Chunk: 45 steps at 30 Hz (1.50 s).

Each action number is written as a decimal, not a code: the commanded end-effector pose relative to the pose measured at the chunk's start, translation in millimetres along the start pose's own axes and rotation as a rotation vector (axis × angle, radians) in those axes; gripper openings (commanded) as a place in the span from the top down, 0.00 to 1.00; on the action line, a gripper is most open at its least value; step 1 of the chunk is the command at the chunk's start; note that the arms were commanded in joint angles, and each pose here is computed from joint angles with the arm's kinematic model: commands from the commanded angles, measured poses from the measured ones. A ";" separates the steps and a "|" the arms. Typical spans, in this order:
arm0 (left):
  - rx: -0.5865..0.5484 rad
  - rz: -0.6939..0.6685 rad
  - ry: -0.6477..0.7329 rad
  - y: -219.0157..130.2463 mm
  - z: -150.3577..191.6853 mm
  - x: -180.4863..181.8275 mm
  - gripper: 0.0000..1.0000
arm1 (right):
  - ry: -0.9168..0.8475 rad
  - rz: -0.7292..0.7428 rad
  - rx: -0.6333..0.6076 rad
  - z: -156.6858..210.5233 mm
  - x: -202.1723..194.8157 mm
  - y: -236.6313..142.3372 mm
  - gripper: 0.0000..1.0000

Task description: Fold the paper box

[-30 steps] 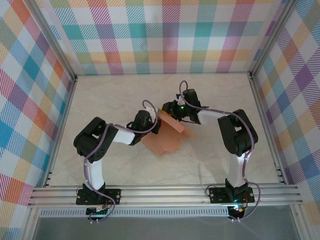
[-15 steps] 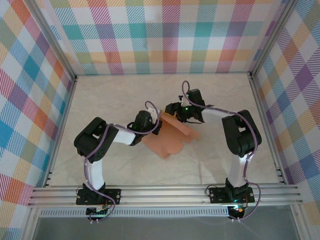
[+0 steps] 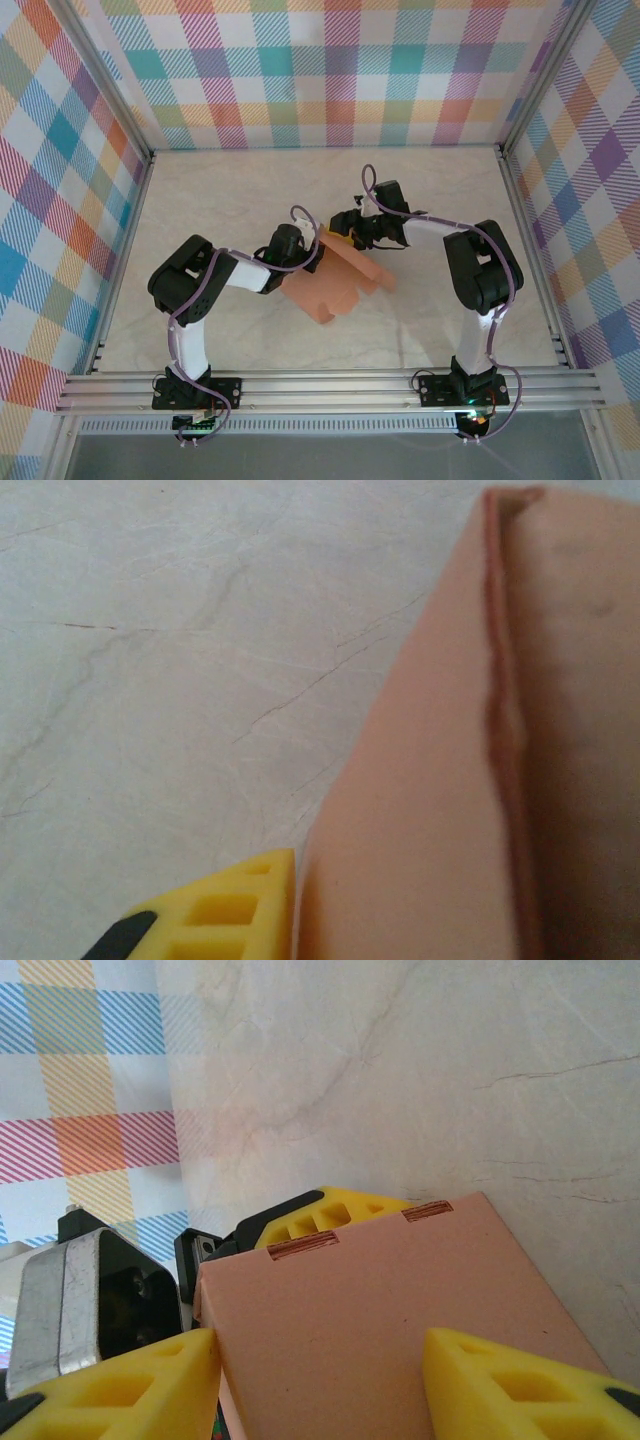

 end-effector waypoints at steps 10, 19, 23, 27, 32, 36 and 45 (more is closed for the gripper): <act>-0.009 -0.032 -0.049 -4.0 -8.2 5.1 1.00 | 0.081 0.022 0.037 10.3 -21.9 5.4 0.49; -0.002 -0.048 -0.110 -1.1 -10.8 8.9 1.00 | 0.104 -0.003 0.047 34.5 -14.6 20.6 0.54; 0.001 -0.031 -0.111 -0.9 -9.8 7.3 1.00 | 0.070 0.013 -0.006 26.5 -6.1 7.3 0.54; 0.007 -0.050 -0.089 -3.3 -6.0 9.0 0.84 | 0.038 0.068 -0.042 15.3 -9.2 -2.9 0.53; -0.001 -0.074 -0.074 -11.0 -5.7 11.5 0.70 | 0.036 0.074 -0.042 5.7 -18.7 -5.5 0.53; -0.019 -0.070 -0.065 -15.9 -8.4 10.8 0.65 | 0.029 0.071 -0.021 5.8 -19.1 -3.3 0.53; -0.095 -0.062 -0.044 -29.1 -14.4 8.5 0.63 | 0.028 0.058 -0.005 5.3 -16.0 -4.1 0.52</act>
Point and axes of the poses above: each hand's point on the last joint's axis, 136 mm out from that joint toward the fingers, its own y axis out along the fingers, its own x axis along the line the jaws close on, z = x × y, the point moved 4 cm from there along -y, back along the fingers, and after that the axes turned 13 degrees about y, right-handed, at the moved point
